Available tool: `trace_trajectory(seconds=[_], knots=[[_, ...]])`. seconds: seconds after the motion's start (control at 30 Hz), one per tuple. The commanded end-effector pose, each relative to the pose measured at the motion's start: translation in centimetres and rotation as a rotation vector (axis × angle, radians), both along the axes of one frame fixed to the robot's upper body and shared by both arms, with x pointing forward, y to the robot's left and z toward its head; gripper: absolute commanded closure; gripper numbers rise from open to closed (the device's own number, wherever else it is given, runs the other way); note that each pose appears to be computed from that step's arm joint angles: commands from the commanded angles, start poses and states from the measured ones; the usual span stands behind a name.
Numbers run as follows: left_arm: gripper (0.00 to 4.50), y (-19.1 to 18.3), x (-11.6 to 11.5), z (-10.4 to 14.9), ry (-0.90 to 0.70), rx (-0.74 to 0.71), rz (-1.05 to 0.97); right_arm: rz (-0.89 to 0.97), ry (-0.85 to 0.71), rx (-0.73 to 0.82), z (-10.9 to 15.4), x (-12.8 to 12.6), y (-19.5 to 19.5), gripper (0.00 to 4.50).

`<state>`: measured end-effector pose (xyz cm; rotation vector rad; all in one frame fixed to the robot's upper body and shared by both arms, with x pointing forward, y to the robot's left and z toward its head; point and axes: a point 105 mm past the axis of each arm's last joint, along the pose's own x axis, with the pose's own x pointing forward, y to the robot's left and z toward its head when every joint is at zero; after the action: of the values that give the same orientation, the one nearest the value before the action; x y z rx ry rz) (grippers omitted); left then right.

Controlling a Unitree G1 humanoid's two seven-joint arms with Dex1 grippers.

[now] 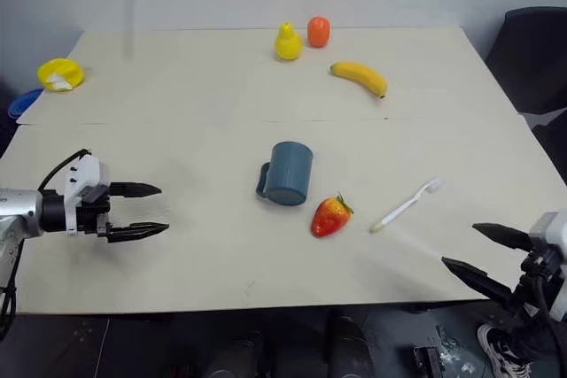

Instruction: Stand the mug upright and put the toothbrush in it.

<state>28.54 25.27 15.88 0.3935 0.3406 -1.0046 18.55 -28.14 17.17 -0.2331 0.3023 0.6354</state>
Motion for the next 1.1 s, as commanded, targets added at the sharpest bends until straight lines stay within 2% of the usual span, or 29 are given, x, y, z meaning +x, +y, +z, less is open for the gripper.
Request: trace_trajectory(seconds=[0.03,0.13,0.23,0.4,0.53,0.63,0.77,0.93,1.03,1.1], knots=[[0.01,-0.1,0.0,0.7,-0.041,-0.004,0.007,-0.023,-0.032,-0.024,0.5,0.2,-0.2,0.00],[0.01,0.1,0.4,0.8,-0.075,-0.008,0.036,-0.033,-0.030,-0.028,0.4,0.3,-0.3,0.00],[0.01,0.7,1.5,0.3,-0.127,0.063,0.095,-0.035,-0.034,-0.035,0.3,0.4,-0.1,0.00],[0.01,0.3,1.7,0.2,-0.124,0.027,0.092,-0.072,-0.072,-0.099,-0.2,1.1,-0.1,0.00],[0.01,-1.4,2.0,0.8,-0.084,-0.075,0.056,-0.083,-0.139,-0.055,1.2,2.1,0.9,0.00],[0.01,-3.5,1.8,1.5,-0.064,-0.121,-0.026,-0.059,-0.148,0.032,1.8,2.4,2.5,0.00],[0.01,-8.6,0.2,6.0,-0.059,-0.248,-0.301,0.085,-0.086,0.302,2.1,2.4,9.3,0.00],[0.01,-12.0,-2.2,8.8,-0.040,-0.243,-0.561,0.175,0.043,0.426,1.0,2.8,14.2,0.00],[0.01,-13.1,-3.2,8.5,-0.042,-0.157,-0.683,0.088,0.143,0.500,-0.3,5.0,15.1,0.00],[0.01,-13.5,-3.6,8.4,-0.052,-0.104,-0.744,0.047,0.203,0.491,-1.3,6.0,15.4,0.00]])
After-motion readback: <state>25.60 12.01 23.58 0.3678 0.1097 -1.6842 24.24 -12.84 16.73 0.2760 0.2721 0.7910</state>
